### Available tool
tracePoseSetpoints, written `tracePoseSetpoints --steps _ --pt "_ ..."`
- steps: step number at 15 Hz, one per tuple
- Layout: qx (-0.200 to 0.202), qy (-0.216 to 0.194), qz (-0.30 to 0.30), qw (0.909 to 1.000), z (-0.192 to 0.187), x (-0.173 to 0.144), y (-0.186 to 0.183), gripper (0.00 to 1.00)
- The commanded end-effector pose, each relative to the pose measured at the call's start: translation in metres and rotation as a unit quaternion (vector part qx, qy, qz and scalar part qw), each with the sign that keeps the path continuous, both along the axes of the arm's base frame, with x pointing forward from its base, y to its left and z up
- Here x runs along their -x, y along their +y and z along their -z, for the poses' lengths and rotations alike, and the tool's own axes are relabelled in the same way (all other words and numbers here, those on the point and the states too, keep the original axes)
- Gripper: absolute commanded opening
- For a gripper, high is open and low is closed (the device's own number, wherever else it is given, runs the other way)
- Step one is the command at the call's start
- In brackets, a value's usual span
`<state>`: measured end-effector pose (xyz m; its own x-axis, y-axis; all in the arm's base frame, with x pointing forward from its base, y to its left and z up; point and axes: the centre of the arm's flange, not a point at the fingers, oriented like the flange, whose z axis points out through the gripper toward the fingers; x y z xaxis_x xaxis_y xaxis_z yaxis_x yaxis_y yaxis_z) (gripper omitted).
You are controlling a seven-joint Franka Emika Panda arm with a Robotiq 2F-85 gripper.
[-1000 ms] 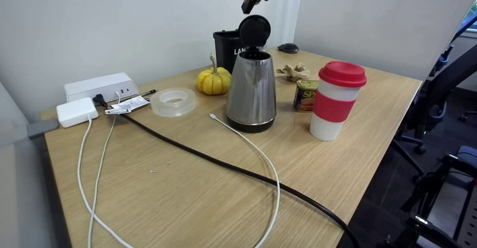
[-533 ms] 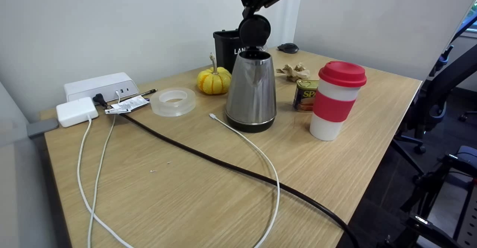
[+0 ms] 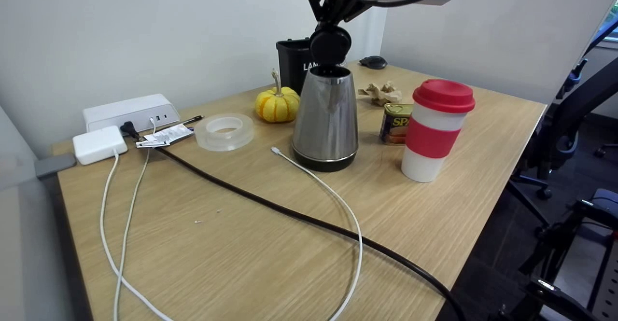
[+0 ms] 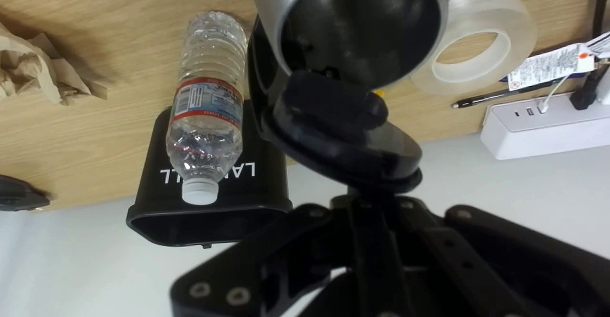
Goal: Close the kettle lid
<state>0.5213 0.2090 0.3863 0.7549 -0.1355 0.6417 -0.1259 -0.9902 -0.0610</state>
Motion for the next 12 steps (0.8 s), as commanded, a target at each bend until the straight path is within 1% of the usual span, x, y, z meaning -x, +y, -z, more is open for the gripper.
tracePoseSetpoints --steps 1,8,12 --pt "0.009 0.001 -0.004 1.0000 0.007 0.010 0.002 0.00" --pt "0.012 0.015 -0.016 0.9997 0.017 0.024 0.006 0.00" --pt "0.005 0.029 -0.034 0.9990 0.024 0.036 0.014 0.00"
